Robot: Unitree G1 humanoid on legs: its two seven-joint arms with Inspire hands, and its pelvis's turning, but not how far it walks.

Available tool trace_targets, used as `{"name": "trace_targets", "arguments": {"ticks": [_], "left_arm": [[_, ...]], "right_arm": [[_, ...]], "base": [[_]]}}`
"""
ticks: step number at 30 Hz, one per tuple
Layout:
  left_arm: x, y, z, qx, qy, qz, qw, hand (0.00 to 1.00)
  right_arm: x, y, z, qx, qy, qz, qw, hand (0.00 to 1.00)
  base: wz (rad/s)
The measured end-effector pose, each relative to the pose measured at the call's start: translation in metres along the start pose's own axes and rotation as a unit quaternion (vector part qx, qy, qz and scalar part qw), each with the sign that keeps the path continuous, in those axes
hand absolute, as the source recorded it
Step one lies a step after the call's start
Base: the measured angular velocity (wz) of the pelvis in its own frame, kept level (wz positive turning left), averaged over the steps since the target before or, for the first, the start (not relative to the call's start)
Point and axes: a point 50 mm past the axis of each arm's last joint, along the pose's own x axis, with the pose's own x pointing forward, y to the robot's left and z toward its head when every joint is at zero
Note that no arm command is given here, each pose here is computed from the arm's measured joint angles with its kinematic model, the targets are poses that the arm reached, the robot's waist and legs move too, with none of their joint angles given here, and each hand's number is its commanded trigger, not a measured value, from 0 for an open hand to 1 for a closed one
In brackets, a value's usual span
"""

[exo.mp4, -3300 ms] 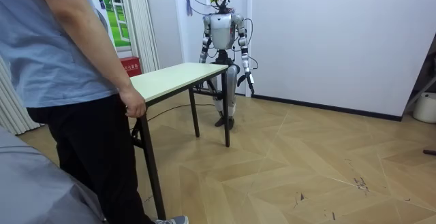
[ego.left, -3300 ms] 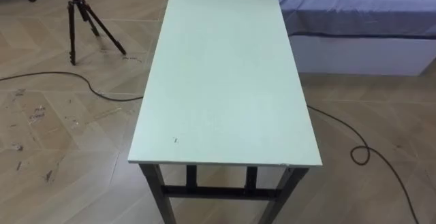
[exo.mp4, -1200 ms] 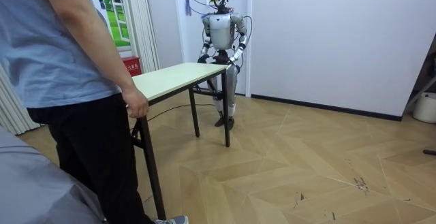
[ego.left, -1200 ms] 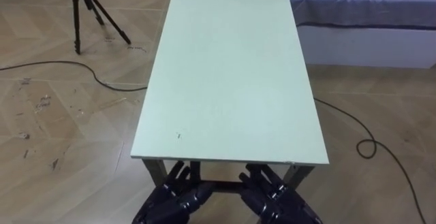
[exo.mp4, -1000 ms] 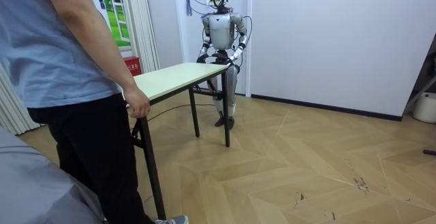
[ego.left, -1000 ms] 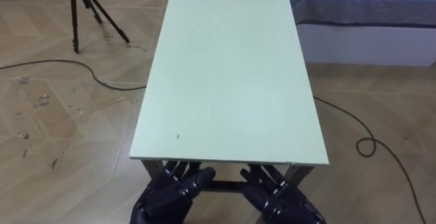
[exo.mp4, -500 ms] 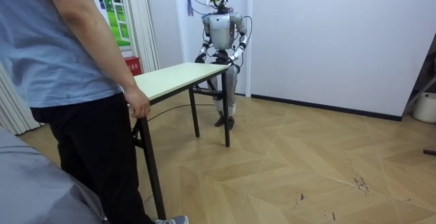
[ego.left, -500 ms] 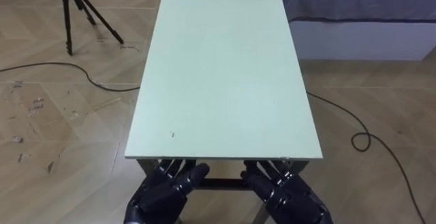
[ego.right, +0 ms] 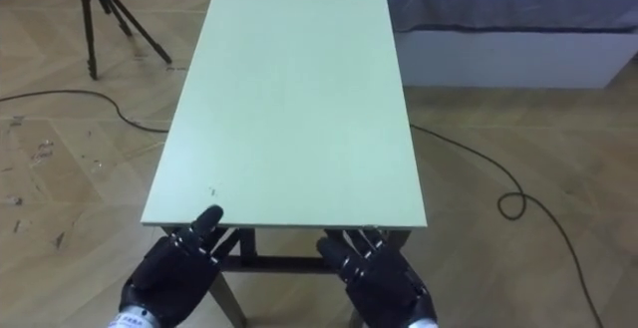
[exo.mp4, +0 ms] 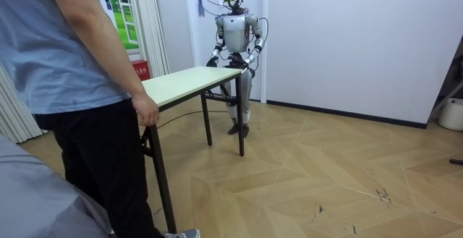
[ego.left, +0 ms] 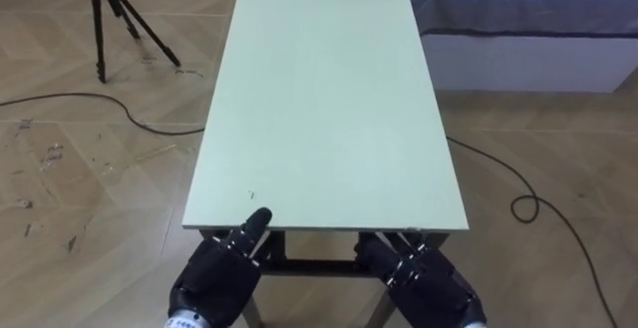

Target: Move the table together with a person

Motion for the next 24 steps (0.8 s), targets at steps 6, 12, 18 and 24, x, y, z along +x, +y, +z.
{"name": "trace_targets", "arguments": {"ticks": [6, 12, 18, 24], "left_arm": [[0.002, -0.002, -0.002, -0.018, 0.013, -0.006, 1.0, 0.0], [0.014, 0.0, -0.003, -0.035, 0.02, 0.007, 0.999, 0.0], [0.023, 0.003, -0.003, -0.034, 0.025, 0.024, 0.999, 0.0], [0.027, 0.008, -0.005, -0.041, 0.027, 0.036, 0.998, 0.0]], "right_arm": [[0.0, -0.001, 0.0, 0.057, -0.016, -0.015, 0.998, 0.0], [0.01, 0.001, 0.006, 0.087, -0.027, -0.039, 0.995, 0.0], [0.013, 0.002, 0.009, 0.085, -0.025, -0.055, 0.995, 0.0], [0.015, 0.002, 0.009, 0.089, -0.027, -0.065, 0.994, 0.0]], "base": [[-0.02], [0.0], [0.0], [0.0]]}}
